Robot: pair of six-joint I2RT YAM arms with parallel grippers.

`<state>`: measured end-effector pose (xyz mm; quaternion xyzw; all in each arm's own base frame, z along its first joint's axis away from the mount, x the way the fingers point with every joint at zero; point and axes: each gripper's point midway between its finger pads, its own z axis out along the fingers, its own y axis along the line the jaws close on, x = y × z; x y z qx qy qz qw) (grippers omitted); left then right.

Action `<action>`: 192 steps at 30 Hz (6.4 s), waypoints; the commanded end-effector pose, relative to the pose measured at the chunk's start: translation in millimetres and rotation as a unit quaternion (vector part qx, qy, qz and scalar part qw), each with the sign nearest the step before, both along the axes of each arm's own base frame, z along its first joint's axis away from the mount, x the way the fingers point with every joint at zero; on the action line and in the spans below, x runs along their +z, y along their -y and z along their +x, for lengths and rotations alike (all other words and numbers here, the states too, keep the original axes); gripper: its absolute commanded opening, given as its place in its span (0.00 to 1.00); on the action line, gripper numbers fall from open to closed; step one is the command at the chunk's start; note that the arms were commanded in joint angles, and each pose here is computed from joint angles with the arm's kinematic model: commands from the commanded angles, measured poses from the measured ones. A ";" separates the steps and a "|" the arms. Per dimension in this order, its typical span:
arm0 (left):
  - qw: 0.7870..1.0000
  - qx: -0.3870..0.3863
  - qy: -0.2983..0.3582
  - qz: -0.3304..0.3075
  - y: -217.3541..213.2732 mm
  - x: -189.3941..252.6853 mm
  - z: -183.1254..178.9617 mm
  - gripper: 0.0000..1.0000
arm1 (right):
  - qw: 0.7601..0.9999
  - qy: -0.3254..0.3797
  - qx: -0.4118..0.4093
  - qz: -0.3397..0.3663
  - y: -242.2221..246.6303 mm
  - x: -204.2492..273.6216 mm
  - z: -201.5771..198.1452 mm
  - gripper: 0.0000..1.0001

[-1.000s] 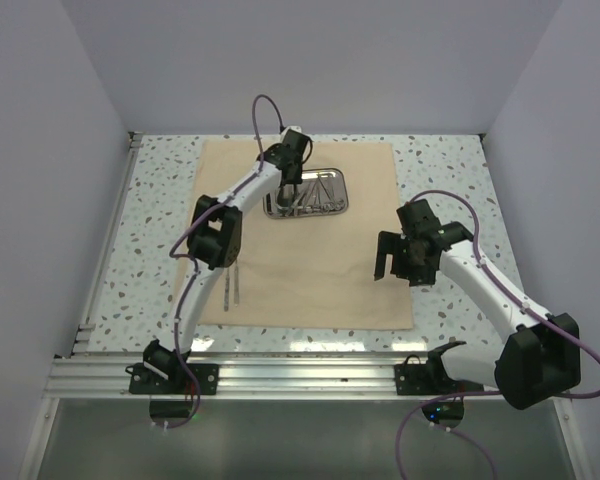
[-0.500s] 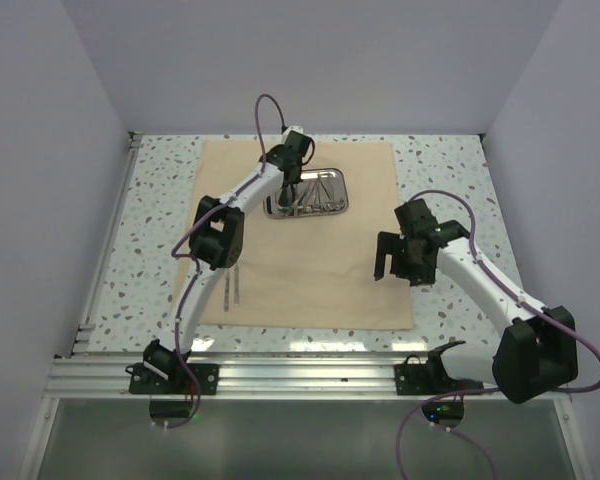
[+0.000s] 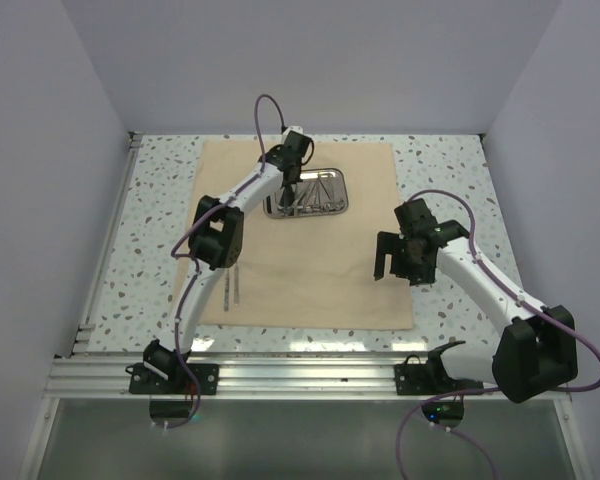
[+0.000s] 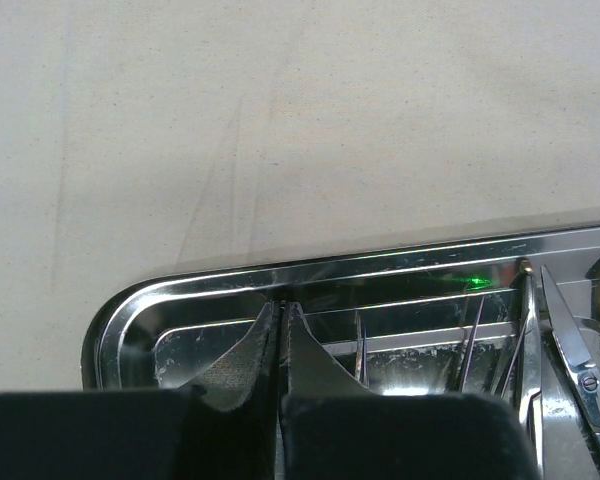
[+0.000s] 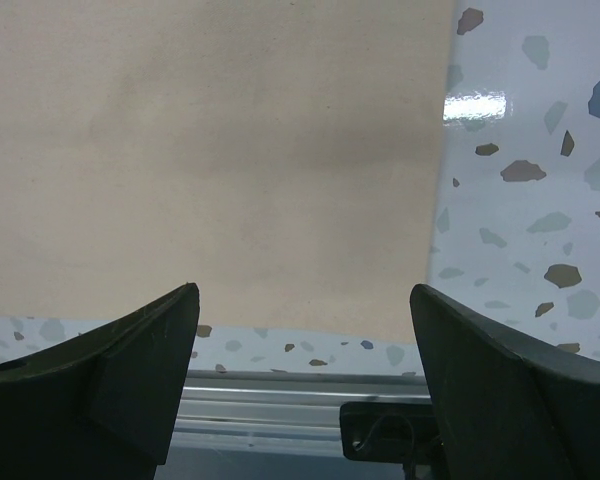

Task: Open and lay out the surgical kit
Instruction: Pick up the medical item from the container, then place the medical item in the surgical kit, then pick up the medical item from the container, then place the medical item in the surgical kit.

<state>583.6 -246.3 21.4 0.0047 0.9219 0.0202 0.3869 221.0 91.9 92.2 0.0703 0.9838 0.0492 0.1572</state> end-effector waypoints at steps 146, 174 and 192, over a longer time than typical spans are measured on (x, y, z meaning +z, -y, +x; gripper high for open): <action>0.984 -0.153 -0.092 0.016 8.8 -28.8 -110.3 0.43 | 0.996 0.042 -0.051 0.058 -1.6 12.0 -26.9 0.90; 0.981 -0.053 0.014 0.183 -30.9 87.7 -68.7 0.00 | 0.995 0.059 -0.032 0.071 -9.4 20.8 -13.7 0.90; 0.996 -0.050 -0.057 -0.047 -43.4 86.3 -260.4 0.00 | 0.992 0.066 -0.002 0.108 -24.9 19.4 -10.8 0.90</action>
